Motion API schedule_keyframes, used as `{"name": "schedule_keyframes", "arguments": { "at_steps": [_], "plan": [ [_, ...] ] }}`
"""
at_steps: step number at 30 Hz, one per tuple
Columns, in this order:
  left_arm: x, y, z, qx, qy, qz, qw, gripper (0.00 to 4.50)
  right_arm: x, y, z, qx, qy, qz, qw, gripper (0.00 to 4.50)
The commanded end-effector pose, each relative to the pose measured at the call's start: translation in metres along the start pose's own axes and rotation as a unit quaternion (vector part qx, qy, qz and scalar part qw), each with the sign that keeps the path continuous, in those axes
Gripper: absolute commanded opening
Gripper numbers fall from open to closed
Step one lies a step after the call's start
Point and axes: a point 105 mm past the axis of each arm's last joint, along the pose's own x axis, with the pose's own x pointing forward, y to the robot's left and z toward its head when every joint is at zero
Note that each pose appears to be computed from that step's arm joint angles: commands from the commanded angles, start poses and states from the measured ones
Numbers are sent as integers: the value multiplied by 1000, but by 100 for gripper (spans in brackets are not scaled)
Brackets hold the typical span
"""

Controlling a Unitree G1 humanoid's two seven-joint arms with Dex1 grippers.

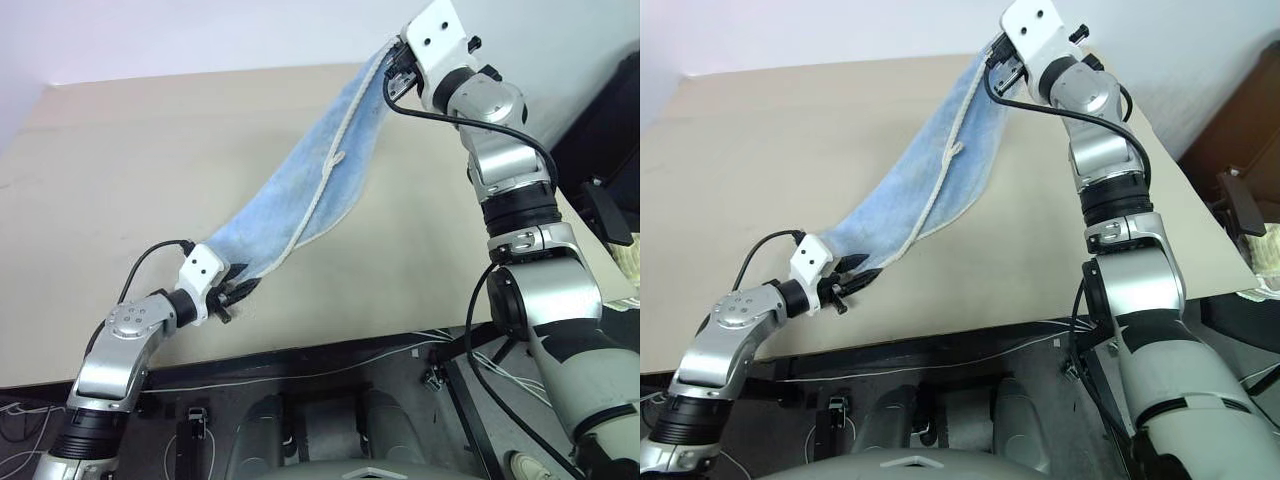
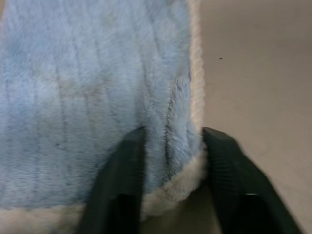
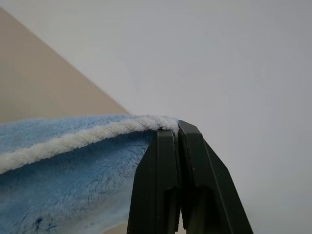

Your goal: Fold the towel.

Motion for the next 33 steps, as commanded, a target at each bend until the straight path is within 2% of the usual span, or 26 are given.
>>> {"name": "schedule_keyframes", "arguments": {
  "at_steps": [1, 3, 8, 15, 20, 24, 33],
  "plan": [
    [0, -8, -17, -15, 28, -23, 999, 55, -5, -17, 16, -12, -25, -30, 999, 0],
    [-3, -4, -17, -8, 26, -19, 999, 6, -5, -18, 13, -16, -22, -31, 999, 0],
    [-18, 7, 19, -37, -70, -31, 996, 6, -7, -16, 11, -16, -19, -31, 999, 0],
    [-46, 36, 50, -59, -135, -43, 988, 6, -8, -23, 5, -17, -8, -43, 999, 0],
    [-52, 48, 48, -47, -127, -42, 990, 6, -8, -24, 1, -20, 0, -45, 999, 0],
    [-58, 66, 57, -57, -160, -16, 985, 6, -9, -25, -1, -23, 3, -46, 999, 0],
    [-60, 65, 57, -58, -150, -43, 986, 6, -12, -29, -4, -31, 10, -49, 998, 0]
  ]
}}
